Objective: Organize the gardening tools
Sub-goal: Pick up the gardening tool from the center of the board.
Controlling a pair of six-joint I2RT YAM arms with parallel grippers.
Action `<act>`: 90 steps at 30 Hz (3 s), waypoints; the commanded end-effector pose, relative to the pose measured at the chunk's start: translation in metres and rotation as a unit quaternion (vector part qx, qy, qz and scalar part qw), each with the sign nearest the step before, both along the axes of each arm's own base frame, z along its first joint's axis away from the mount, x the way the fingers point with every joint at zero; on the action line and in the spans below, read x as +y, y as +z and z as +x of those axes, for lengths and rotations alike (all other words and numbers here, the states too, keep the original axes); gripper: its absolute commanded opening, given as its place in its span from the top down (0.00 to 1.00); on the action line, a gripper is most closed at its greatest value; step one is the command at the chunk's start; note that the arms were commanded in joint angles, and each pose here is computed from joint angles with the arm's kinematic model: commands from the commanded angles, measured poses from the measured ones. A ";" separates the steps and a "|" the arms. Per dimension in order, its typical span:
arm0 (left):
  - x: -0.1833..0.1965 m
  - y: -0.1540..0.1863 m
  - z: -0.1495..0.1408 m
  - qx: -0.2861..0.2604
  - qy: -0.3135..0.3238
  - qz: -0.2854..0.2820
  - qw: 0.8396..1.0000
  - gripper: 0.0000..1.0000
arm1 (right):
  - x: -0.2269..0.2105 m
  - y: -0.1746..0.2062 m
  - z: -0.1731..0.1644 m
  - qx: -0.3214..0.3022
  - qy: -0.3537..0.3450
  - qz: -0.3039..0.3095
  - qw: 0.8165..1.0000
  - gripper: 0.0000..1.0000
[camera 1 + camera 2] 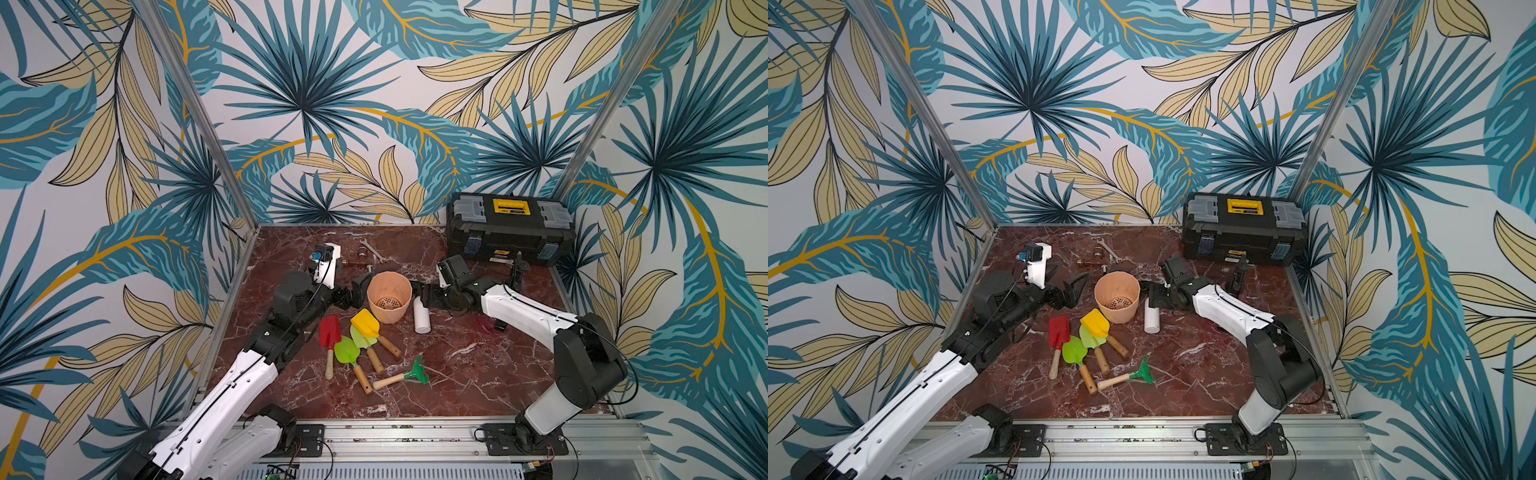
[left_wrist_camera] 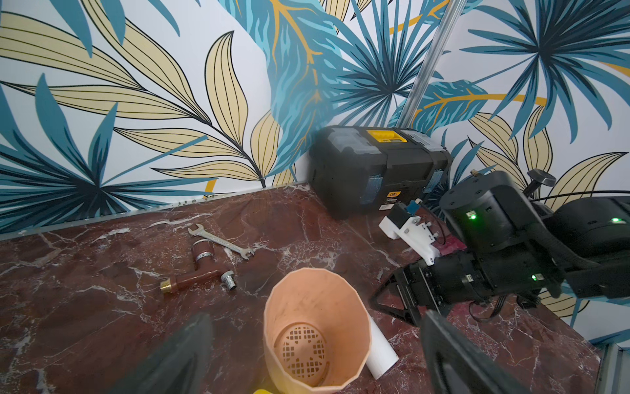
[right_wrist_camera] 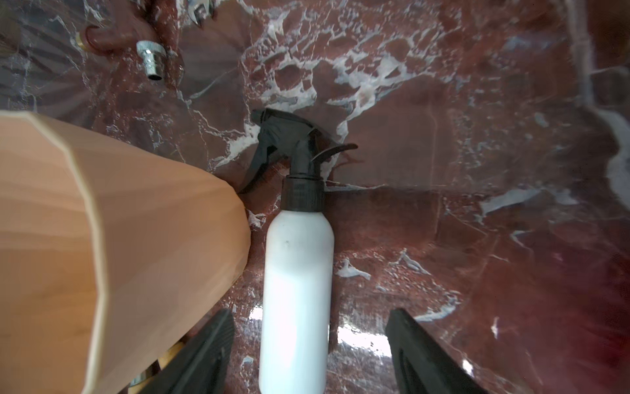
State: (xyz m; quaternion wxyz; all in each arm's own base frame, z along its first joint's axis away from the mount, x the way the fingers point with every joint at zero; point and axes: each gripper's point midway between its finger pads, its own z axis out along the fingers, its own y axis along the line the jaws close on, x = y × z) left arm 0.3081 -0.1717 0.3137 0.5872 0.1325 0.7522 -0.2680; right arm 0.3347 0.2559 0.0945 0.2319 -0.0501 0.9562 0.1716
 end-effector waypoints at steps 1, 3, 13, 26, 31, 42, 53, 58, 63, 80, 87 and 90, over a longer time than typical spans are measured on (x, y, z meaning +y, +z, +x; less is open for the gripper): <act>0.005 -0.006 -0.002 0.002 0.006 0.009 1.000 0.00 | 0.013 -0.016 -0.001 0.014 0.005 0.029 0.999 0.24; 0.005 -0.006 -0.002 0.003 0.007 0.009 1.000 0.00 | 0.014 -0.026 -0.001 0.022 0.006 0.026 0.999 0.24; 0.005 -0.007 -0.001 0.002 0.006 0.009 1.000 0.00 | 0.019 -0.067 0.000 0.051 0.011 0.014 0.999 0.31; 0.004 -0.002 0.001 0.000 0.006 0.004 1.000 0.00 | -0.002 -0.046 0.008 0.004 -0.014 -0.022 1.000 0.60; -0.002 0.006 0.003 0.002 -0.004 -0.008 1.000 0.00 | -0.023 0.005 0.016 -0.067 -0.043 -0.041 0.996 0.65; -0.039 0.025 0.015 0.039 -0.087 -0.037 0.995 0.00 | -0.022 0.106 -0.003 -0.208 0.064 -0.001 0.976 0.67; -0.106 0.032 0.013 0.121 -0.243 -0.113 0.956 0.00 | 0.010 0.152 -0.056 -0.299 0.240 0.098 0.918 0.66; -0.128 0.016 0.010 0.144 -0.263 -0.104 0.948 0.00 | 0.016 0.158 -0.066 -0.313 0.261 0.125 0.905 0.66; -0.144 0.006 0.005 0.154 -0.286 -0.101 0.940 0.11 | 0.019 0.165 -0.073 -0.325 0.274 0.146 0.893 0.66; -0.145 0.017 0.012 0.130 -0.273 -0.115 0.946 0.66 | 0.021 0.158 -0.078 -0.320 0.286 0.151 0.891 0.69; -0.145 0.019 0.014 0.126 -0.267 -0.117 0.948 0.89 | 0.018 0.158 -0.079 -0.322 0.283 0.148 0.891 0.68; -0.145 0.022 0.014 0.119 -0.265 -0.117 0.950 0.96 | 0.016 0.159 -0.079 -0.318 0.276 0.149 0.895 0.64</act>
